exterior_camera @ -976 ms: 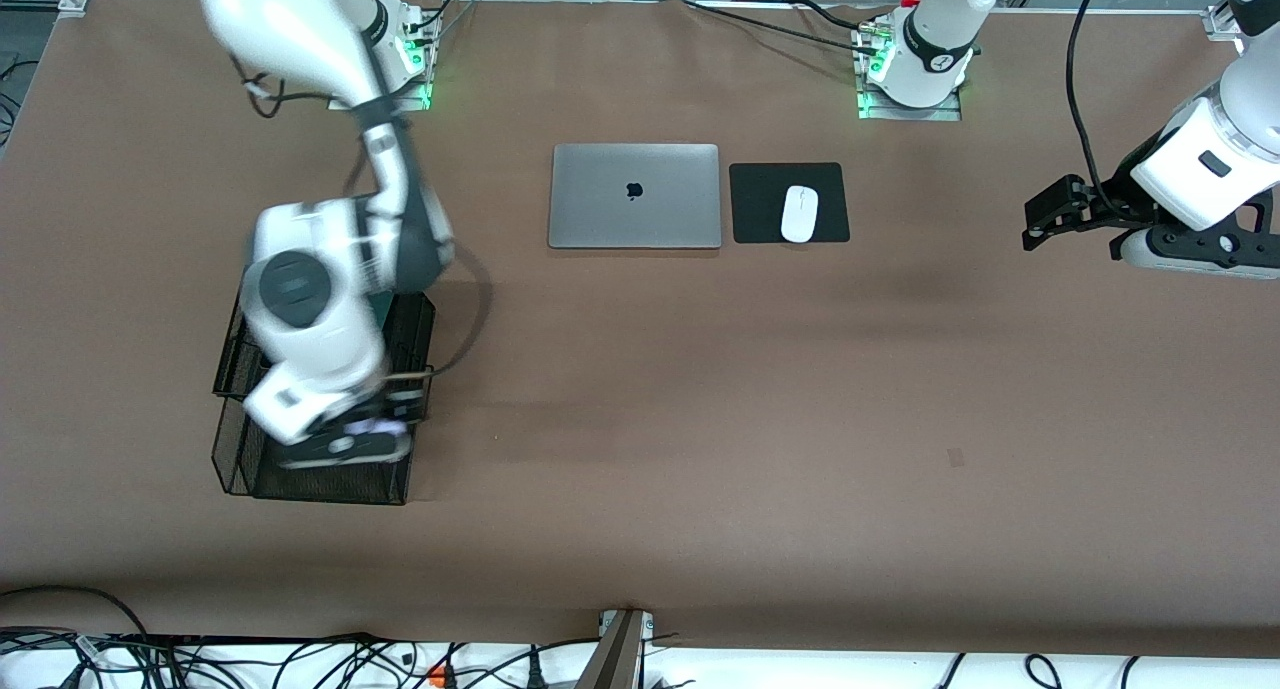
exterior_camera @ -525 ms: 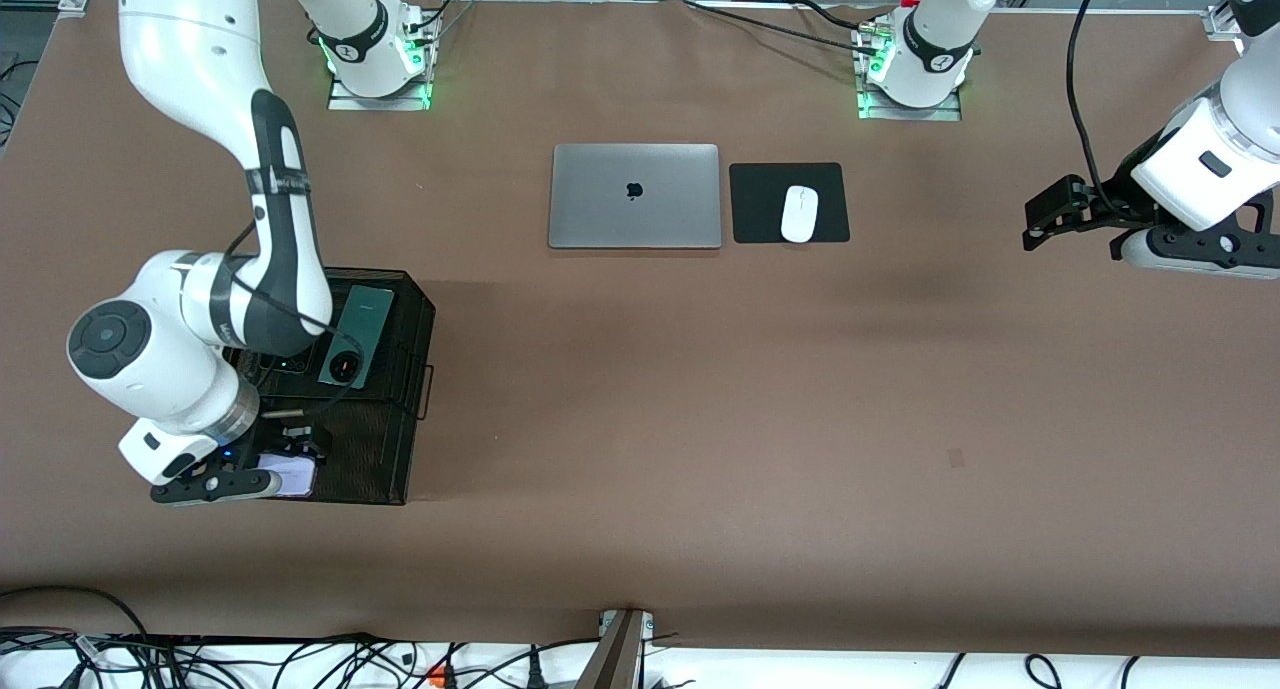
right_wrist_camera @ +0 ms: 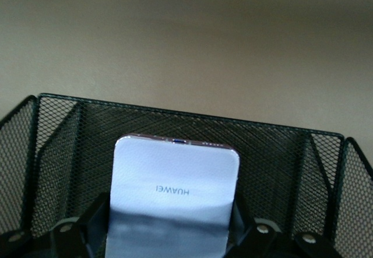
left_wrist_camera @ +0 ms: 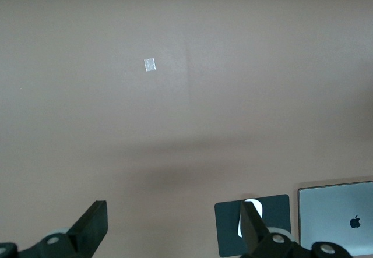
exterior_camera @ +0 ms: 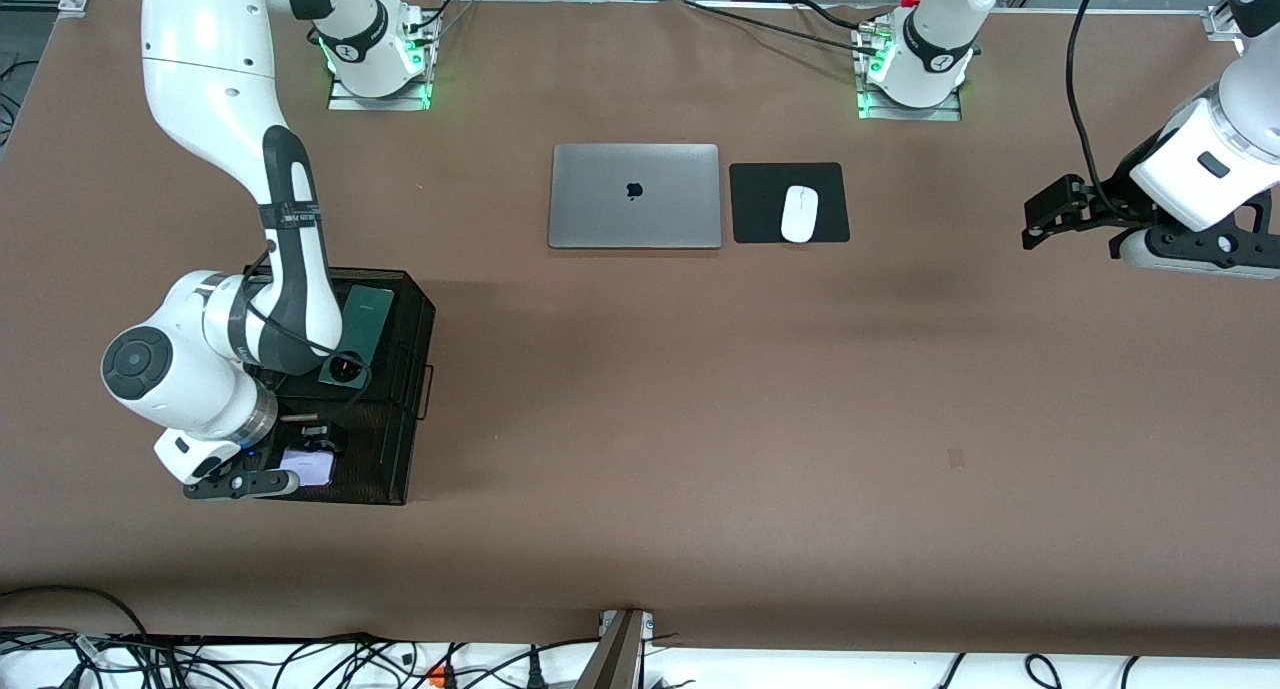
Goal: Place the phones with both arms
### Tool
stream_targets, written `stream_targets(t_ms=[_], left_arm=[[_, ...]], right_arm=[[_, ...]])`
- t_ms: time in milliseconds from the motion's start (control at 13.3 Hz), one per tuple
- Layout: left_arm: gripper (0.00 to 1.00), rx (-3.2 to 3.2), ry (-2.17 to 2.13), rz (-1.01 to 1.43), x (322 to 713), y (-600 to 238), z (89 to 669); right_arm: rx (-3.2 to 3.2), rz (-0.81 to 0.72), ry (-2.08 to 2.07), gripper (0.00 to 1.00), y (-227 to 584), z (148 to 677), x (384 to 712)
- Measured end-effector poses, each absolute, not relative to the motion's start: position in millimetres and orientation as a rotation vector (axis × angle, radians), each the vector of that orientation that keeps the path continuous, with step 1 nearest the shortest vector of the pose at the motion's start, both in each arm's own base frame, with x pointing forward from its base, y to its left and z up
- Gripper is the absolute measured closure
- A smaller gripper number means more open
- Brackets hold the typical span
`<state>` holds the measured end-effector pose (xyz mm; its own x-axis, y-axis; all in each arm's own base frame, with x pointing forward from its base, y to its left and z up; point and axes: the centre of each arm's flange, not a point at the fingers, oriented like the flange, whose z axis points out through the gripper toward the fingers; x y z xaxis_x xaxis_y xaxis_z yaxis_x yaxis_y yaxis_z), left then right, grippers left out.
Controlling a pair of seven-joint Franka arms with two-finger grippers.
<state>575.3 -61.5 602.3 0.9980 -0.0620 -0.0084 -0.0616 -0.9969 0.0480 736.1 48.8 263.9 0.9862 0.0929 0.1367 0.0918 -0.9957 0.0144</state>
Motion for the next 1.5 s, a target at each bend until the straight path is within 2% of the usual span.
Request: stream_targets(t_ms=[225, 300, 375, 525, 901, 1126, 1276, 1501], left_arm=[[0.00, 3.092, -0.093, -0.015, 575.3, -61.5, 602.3], [0.00, 3.092, -0.092, -0.015, 575.3, -61.5, 602.3], [0.00, 3.093, -0.091, -0.016, 575.3, -61.5, 602.2], [0.00, 3.093, -0.087, -0.017, 575.3, -61.5, 601.8], [0.00, 3.093, -0.083, -0.022, 575.4, -61.1, 600.4], [0.00, 3.093, -0.079, -0.022, 575.5, -59.6, 600.3], [0.00, 3.093, -0.075, -0.022, 575.7, -58.1, 600.3], [0.00, 3.132, -0.104, -0.017, 576.0, -54.9, 600.3]], right_arm=[[3.179, 0.236, 0.076, 0.10, 45.6, 263.8, 736.4], [3.189, 0.247, 0.065, 0.03, 45.5, 266.1, 737.2], [3.192, 0.258, 0.064, 0.01, 46.0, 270.7, 738.3], [3.208, 0.240, 0.074, 0.01, 47.9, 288.6, 739.9], [3.274, -0.074, -0.008, 0.02, 24.1, 410.9, 723.2], [3.283, -0.181, -0.063, 0.01, 23.7, 476.0, 701.1], [3.268, -0.202, -0.086, 0.00, 27.8, 500.6, 689.8], [3.228, -0.212, -0.061, 0.00, 42.0, 504.2, 686.2]])
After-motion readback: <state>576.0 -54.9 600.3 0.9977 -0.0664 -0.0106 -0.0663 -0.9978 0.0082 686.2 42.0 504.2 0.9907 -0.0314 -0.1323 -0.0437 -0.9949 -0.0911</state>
